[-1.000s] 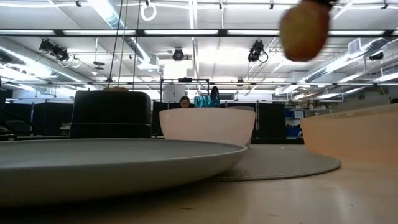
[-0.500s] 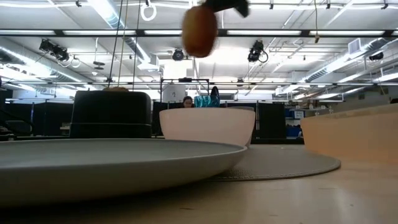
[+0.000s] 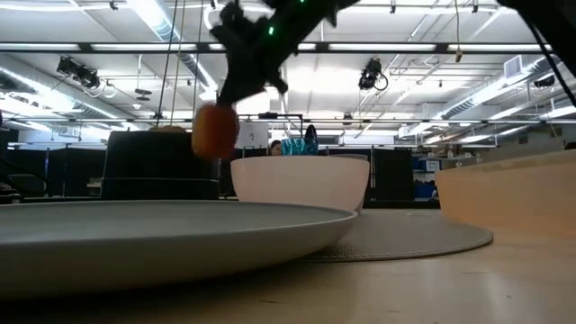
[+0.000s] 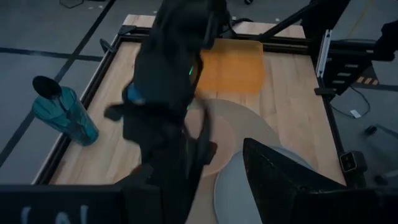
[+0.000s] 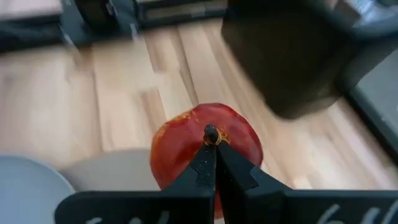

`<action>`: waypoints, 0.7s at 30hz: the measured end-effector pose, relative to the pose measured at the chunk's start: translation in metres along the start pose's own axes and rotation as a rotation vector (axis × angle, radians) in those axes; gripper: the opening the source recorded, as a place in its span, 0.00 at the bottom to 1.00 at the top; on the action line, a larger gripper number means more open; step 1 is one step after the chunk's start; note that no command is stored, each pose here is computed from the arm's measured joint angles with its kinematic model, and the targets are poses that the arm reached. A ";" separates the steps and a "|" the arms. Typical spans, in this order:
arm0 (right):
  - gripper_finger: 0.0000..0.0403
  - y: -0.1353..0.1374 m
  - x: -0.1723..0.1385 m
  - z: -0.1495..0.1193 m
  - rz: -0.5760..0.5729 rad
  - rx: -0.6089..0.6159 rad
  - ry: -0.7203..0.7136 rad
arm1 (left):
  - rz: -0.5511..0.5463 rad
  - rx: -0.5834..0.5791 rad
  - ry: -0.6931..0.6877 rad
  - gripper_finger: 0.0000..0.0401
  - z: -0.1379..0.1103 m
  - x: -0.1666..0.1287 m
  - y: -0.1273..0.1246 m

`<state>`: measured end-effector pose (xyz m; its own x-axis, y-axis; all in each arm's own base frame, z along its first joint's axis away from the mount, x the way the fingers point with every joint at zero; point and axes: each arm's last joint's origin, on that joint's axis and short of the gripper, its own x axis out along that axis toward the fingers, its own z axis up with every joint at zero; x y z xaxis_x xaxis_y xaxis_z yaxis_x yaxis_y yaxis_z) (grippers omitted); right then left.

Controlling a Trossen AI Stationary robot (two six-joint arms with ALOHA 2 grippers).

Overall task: Arrange a breakfast setting
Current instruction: Put the apple on the brown table mat to the top left of the light orange bowl

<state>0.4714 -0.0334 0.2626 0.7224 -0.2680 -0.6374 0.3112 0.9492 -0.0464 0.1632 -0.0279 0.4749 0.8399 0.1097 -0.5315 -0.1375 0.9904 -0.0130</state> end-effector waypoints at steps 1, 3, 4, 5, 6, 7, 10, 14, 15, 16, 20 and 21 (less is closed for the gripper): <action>0.02 -0.001 0.008 -0.004 0.000 0.000 0.019 | 0.000 0.009 0.001 0.41 0.000 -0.001 0.000; 0.02 -0.003 0.021 -0.012 0.003 -0.001 0.053 | -0.001 0.033 -0.004 0.41 -0.001 -0.003 0.001; 0.02 -0.004 0.028 -0.016 -0.001 -0.001 0.066 | -0.002 0.041 -0.008 0.41 -0.001 -0.004 0.002; 0.02 -0.004 0.034 -0.020 -0.004 -0.002 0.080 | -0.002 0.052 -0.011 0.41 -0.001 -0.006 0.002; 0.02 -0.004 0.039 -0.024 -0.006 -0.004 0.093 | -0.001 0.057 -0.014 0.41 -0.001 -0.007 0.003; 0.02 -0.004 0.044 -0.027 -0.007 -0.005 0.105 | 0.000 0.063 -0.018 0.41 -0.002 -0.008 0.004; 0.02 -0.003 0.056 -0.036 -0.012 -0.008 0.129 | 0.004 0.073 -0.029 0.41 -0.002 -0.012 0.006; 0.02 -0.003 0.060 -0.037 -0.015 0.014 0.127 | 0.003 0.089 -0.048 0.41 -0.004 -0.020 0.009; 0.02 -0.003 0.060 -0.037 -0.015 0.017 0.124 | 0.002 0.091 -0.050 0.41 -0.004 -0.020 0.009; 0.03 -0.003 0.060 -0.037 -0.014 0.019 0.119 | 0.001 0.092 -0.054 0.41 -0.004 -0.021 0.009; 0.09 -0.003 0.059 -0.035 -0.018 0.021 0.109 | 0.001 0.102 -0.063 0.41 -0.005 -0.025 0.011; 0.10 -0.003 0.059 -0.035 -0.017 0.023 0.105 | 0.001 0.107 -0.063 0.41 -0.005 -0.025 0.011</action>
<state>0.4916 -0.0462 0.1980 0.6489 -0.2640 -0.7136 0.3376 0.9404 -0.0409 0.1378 -0.0206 0.4839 0.8717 0.1124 -0.4770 -0.0842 0.9932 0.0802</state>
